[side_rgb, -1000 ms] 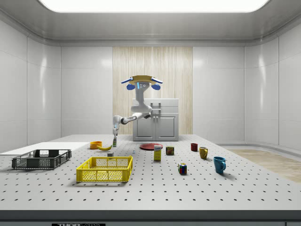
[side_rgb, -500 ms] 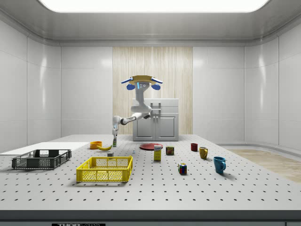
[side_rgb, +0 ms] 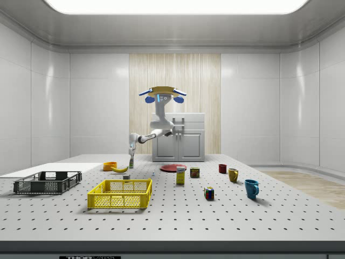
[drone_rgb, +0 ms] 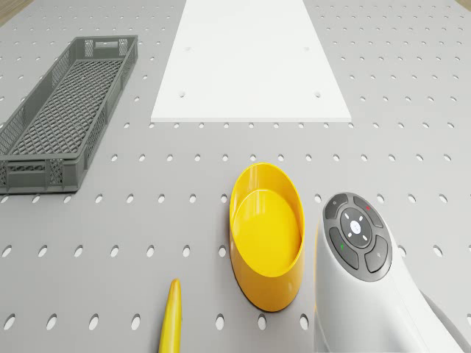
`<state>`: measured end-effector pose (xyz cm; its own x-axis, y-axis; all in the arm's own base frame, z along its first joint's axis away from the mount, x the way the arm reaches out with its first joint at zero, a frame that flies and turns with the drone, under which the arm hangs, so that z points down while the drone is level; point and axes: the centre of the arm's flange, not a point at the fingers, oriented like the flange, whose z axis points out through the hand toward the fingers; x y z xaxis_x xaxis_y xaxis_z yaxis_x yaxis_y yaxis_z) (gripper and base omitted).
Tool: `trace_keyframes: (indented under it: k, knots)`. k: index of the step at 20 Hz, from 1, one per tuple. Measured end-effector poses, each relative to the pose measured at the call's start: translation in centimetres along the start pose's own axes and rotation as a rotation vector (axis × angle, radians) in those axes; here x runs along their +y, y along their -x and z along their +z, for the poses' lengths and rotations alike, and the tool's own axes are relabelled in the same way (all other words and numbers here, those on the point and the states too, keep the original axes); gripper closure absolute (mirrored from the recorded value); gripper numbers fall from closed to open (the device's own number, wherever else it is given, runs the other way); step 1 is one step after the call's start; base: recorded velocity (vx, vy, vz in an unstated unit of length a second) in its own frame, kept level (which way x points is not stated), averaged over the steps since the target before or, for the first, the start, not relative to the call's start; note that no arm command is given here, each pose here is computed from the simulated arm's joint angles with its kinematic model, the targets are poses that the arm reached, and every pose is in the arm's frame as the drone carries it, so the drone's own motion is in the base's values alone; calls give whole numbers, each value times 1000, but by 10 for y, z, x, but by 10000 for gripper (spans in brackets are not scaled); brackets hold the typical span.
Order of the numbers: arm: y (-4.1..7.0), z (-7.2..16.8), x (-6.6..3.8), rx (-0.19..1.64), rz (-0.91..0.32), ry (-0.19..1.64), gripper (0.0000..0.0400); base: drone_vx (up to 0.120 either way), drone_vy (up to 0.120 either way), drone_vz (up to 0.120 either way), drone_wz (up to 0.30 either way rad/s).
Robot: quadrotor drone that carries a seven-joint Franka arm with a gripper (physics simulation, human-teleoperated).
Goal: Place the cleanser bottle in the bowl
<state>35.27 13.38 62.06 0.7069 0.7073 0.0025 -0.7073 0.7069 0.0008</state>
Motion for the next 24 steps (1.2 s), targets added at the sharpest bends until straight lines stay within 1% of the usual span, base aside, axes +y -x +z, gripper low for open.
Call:
trace_keyframes:
  k: [2, 6, 11, 12, 13, 17, 22, 24]
  knots:
    - [0, 0, 0, 0, -1, 0, 251, 0, 0, 0, 0]
    - [0, -1, 0, 2, 1, 1, 255, 0, 0, 0, 0]
    - [0, -16, -1, 1, 12, 1, 260, 0, 0, 0, 0]
    - [0, -20, 0, 1, 10, 0, 260, 0, 0, 120, 0]
    - [0, -24, 0, 1, 8, 0, 260, 40, 120, 120, 0]
    - [0, -36, 0, 0, 4, 0, 258, 120, 120, 120, 0]
    - [0, -42, 0, 0, 3, 0, 257, 120, 120, 120, 0]
    - [0, -44, 0, 1, 3, 0, 257, 100, 20, 20, 0]
